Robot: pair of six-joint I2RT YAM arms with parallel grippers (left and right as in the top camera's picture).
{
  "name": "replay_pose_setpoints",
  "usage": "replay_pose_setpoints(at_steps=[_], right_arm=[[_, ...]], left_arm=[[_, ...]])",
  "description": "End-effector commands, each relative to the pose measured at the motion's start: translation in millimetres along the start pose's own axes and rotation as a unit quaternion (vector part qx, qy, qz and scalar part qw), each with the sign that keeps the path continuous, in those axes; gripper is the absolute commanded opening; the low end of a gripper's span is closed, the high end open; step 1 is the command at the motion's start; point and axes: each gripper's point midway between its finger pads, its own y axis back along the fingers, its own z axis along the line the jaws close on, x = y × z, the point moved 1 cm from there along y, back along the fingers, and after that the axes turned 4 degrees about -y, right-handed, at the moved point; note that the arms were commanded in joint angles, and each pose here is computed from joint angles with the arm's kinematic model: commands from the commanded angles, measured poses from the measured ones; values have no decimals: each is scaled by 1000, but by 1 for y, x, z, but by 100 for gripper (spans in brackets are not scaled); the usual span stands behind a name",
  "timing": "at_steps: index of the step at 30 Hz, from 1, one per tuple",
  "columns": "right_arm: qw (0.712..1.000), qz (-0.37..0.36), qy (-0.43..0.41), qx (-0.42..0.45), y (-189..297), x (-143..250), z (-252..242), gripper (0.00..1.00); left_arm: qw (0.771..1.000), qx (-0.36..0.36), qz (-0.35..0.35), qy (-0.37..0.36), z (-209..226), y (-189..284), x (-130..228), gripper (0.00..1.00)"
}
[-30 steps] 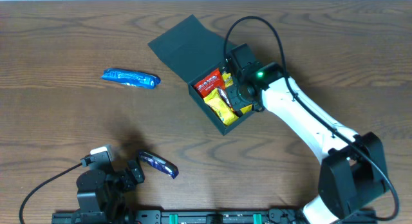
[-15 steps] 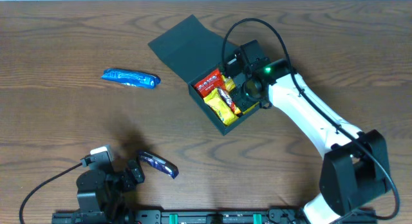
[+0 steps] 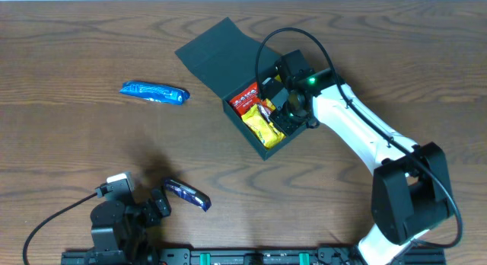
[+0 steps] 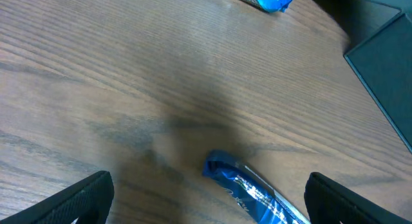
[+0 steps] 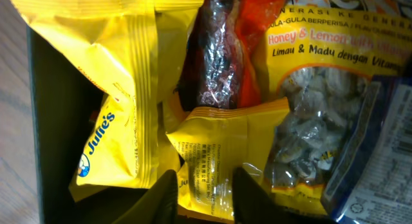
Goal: Pack container
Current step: 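Push the packet down into the box and release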
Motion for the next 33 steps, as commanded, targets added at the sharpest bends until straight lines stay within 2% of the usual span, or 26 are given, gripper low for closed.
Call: replay_pose_setpoints(at_steps=[1,8,15,20,28,33], right_arm=[[1000,-11,-7,4,10,-6,-3,18],[999,3,-30,-12,13,3,3,2],[997,-14,-28,-75,16,-3,24,1],[997,-36,-22,-70,16,-13,21,1],[997,-13,-25,-76,3,-6,21,2],[999,1,-30,-43,-5,-3,8,2]], left_arm=[[999,-11,36,-1,5,-3,18,95],[999,-11,36,-1,5,-3,18,95],[999,-11,36,-1,5,-3,18,95],[999,-11,36,-1,5,-3,18,95],[999,-11,36,-1,5,-3,18,95],[999,-11,36,-1,5,-3,18,96]])
